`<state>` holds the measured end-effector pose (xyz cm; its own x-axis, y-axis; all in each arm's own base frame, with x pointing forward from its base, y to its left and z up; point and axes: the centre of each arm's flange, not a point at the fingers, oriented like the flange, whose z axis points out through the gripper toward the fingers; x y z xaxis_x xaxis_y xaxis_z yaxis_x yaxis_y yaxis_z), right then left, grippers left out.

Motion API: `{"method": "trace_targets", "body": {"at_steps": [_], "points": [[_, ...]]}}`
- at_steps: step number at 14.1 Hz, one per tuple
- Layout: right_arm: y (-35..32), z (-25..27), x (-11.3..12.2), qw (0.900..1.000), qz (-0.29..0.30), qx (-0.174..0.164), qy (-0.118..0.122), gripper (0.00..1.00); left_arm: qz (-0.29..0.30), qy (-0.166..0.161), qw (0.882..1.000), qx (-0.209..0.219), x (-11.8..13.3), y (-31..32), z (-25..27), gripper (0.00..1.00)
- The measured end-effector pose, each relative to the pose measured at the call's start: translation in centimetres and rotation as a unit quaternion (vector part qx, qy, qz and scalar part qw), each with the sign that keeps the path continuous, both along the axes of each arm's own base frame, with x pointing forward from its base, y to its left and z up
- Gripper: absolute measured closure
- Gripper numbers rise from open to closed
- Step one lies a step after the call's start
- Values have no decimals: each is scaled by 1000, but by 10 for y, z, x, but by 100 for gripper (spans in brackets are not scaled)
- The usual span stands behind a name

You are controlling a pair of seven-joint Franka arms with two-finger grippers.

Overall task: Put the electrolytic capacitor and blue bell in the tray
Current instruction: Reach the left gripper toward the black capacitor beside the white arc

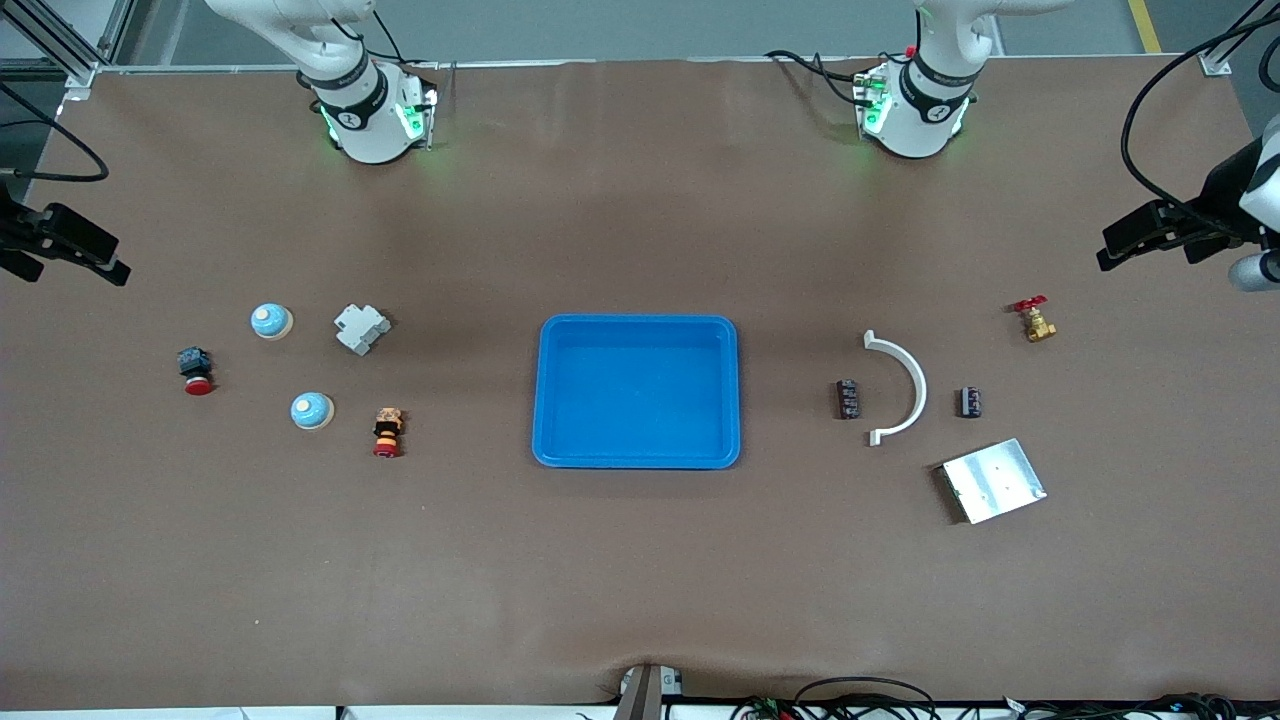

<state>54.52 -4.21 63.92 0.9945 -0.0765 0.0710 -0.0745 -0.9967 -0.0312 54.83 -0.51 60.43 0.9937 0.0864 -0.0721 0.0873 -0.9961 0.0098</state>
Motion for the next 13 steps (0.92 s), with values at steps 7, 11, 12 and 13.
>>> {"method": "trace_targets", "body": {"at_steps": [7, 11, 12, 13], "points": [[-8, -9, -1, 1000, 2, 0, 9, 0, 1, 9, 1000, 1, 20, -1, -107, 0], [-10, -9, 0, 1000, 2, -6, 7, 0, 7, -9, 1000, 1, 18, 4, -172, 0], [-12, -9, -1, 1000, 2, -14, 8, 0, 11, -9, 1000, 2, 19, 7, -185, 0], [-14, -9, -1, 1000, 3, -24, 8, 0, 13, -7, 1000, 2, 20, 10, -199, 0]]}}
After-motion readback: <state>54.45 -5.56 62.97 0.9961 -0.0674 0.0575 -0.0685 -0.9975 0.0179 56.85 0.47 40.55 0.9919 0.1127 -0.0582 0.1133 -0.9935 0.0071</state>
